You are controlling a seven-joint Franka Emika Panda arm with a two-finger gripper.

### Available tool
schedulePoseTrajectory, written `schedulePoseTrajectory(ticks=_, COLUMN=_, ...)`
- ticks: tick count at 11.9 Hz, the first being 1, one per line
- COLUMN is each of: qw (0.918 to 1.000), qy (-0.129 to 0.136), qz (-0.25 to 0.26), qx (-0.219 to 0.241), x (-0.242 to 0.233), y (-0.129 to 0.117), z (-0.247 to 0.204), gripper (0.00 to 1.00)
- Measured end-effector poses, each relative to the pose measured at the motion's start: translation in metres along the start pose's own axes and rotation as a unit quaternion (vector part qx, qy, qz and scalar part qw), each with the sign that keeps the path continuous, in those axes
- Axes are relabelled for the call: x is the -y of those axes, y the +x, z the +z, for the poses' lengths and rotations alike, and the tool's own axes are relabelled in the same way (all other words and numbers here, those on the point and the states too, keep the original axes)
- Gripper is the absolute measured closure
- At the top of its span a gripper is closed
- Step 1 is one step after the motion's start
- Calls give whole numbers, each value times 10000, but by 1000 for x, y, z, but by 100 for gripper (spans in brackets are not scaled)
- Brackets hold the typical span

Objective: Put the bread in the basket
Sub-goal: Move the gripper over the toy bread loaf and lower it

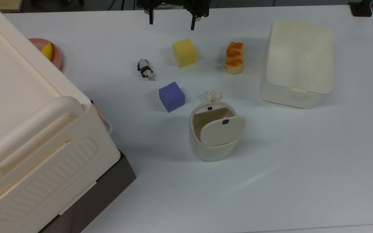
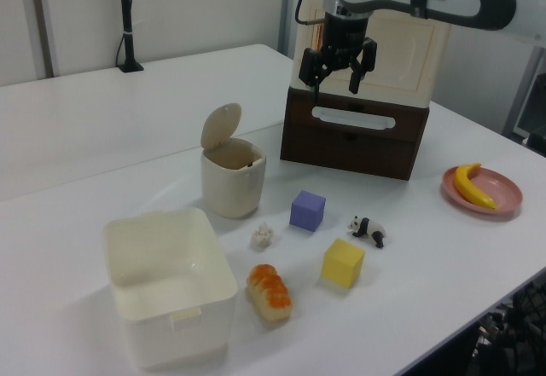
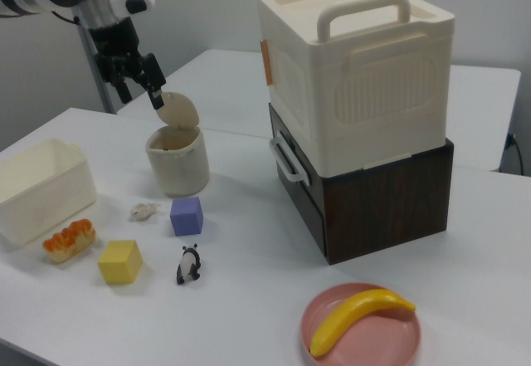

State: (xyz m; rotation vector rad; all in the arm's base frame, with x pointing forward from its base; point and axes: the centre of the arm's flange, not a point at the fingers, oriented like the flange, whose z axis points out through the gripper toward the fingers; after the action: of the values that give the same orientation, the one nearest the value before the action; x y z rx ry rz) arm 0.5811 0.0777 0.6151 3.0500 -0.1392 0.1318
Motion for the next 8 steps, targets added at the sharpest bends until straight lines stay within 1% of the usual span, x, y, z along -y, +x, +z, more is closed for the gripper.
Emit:
schedulePoseTrajectory(ticks=1, qw=9999, qy=-45, qz=-111, qx=39, x=6, y=-2, z=5, gripper=0)
schedulePoseTrajectory(ticks=3, qw=9983, qy=-291, qz=-476, qx=196, x=34, y=-13, z=25, gripper=0)
schedulePoseTrajectory(ticks=4, qw=9961, qy=-427, qz=-696, qx=320, x=52, y=-22, z=41, gripper=0)
schedulePoseTrajectory(ticks=6, qw=9918, qy=-554, qz=-1046, qx=478, x=83, y=-37, z=64, gripper=0)
schedulePoseTrajectory(ticks=8, qw=9870, qy=-622, qz=-1357, qx=588, x=110, y=-53, z=84, gripper=0)
